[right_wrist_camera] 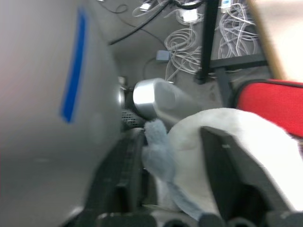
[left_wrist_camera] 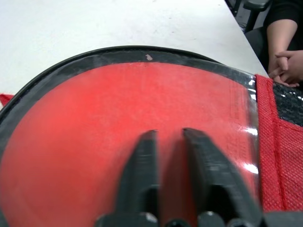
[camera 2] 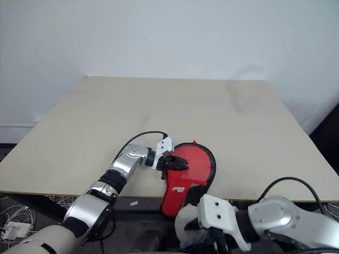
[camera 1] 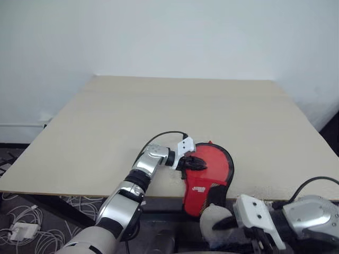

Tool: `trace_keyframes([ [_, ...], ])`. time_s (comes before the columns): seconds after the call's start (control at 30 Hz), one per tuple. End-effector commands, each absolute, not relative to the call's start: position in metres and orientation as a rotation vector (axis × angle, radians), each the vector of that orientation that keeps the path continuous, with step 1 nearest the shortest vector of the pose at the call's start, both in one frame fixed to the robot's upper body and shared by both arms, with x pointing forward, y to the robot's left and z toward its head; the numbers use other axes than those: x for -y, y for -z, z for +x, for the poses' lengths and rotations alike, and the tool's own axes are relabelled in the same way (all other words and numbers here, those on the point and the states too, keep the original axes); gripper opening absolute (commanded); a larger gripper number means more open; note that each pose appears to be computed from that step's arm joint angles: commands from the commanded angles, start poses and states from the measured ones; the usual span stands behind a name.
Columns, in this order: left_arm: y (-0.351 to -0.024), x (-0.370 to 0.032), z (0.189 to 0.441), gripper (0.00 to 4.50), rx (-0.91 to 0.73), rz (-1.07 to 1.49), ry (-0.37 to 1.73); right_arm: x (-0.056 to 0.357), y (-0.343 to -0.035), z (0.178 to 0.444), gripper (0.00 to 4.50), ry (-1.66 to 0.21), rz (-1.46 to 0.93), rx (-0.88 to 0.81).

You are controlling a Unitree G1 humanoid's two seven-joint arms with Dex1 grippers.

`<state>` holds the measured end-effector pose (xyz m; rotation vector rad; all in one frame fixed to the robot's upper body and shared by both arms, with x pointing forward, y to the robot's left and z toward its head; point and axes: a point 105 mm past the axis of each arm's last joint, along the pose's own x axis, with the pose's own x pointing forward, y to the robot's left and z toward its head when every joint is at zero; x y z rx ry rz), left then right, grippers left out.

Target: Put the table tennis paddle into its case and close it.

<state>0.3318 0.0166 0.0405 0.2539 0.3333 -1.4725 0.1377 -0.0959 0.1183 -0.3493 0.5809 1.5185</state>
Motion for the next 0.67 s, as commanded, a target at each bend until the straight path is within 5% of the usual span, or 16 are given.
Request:
trace_keyframes([
  [0.03, -0.076, -0.021, 0.341, 2.37, -0.219, 0.23, 1.426, 0.101, -0.134, 0.169, 3.48, -1.458, -0.291, -0.523],
  [0.13, -0.108, -0.037, 0.343, 3.48, -0.134, 0.207, 1.369, 0.102, -0.14, 0.195, 4.5, -1.399, -0.249, -0.482],
  [0.23, -0.137, -0.065, 0.344, 4.49, -0.069, 0.17, 1.26, 0.099, -0.143, 0.223, 4.5, -1.321, -0.208, -0.437],
  [0.43, -0.15, -0.131, 0.334, 4.49, -0.093, 0.138, 1.045, 0.1, -0.145, 0.261, 4.5, -1.189, -0.199, -0.399],
  [0.67, -0.121, -0.188, 0.313, 4.49, -0.219, 0.067, 0.798, 0.108, -0.136, 0.303, 4.5, -1.009, -0.229, -0.39],
])
